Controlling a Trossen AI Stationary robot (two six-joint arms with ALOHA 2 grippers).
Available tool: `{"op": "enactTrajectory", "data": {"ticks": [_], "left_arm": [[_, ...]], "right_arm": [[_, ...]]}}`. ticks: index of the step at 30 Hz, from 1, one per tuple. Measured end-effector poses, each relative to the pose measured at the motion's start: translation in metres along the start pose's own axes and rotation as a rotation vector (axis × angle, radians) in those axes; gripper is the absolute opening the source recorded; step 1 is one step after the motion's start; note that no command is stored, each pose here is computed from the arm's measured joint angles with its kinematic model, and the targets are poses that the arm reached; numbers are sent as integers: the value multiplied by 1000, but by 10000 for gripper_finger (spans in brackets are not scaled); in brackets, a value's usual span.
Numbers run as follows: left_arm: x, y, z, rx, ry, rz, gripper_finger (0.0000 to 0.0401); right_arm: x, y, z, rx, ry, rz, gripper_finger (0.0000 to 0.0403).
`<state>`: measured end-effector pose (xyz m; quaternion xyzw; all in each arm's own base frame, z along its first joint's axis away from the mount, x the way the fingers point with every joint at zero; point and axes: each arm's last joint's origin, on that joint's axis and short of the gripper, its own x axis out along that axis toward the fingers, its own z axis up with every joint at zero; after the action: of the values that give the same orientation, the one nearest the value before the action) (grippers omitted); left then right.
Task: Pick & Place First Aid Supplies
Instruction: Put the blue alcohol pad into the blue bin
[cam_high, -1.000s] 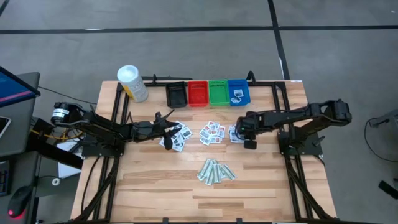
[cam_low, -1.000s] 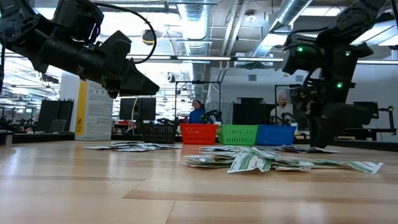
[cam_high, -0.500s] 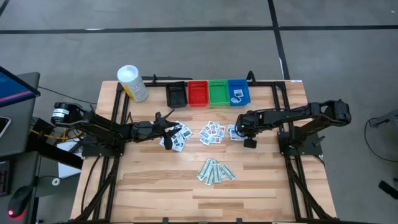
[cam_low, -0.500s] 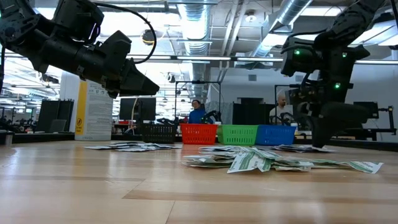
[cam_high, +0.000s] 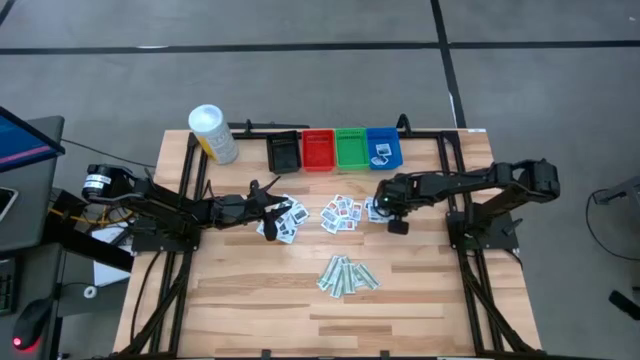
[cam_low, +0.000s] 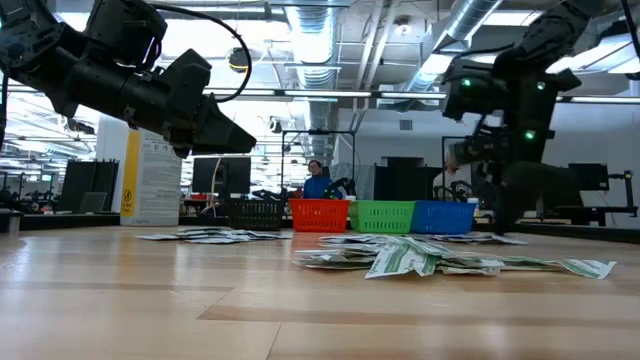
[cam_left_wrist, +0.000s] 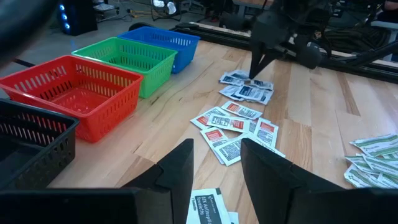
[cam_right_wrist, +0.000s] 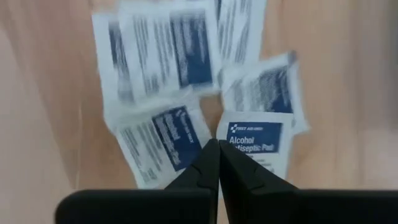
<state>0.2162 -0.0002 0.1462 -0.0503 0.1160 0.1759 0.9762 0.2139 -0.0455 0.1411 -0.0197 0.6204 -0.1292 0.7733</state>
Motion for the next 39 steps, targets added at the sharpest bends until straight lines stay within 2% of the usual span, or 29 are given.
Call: {"op": "enactTrajectory", "data": {"ticks": [7,18,39], "left_arm": [[0,0,0,0,0,0,134],[0,0,0,1,2,0,134],[0,0,0,1,3,0,134]], "right_arm": [[-8,5,10,-32,-40,-3,0],[-22,9,22,-60,-62,-116,0],[-40,4,37,-102,-89,-169,0]]}}
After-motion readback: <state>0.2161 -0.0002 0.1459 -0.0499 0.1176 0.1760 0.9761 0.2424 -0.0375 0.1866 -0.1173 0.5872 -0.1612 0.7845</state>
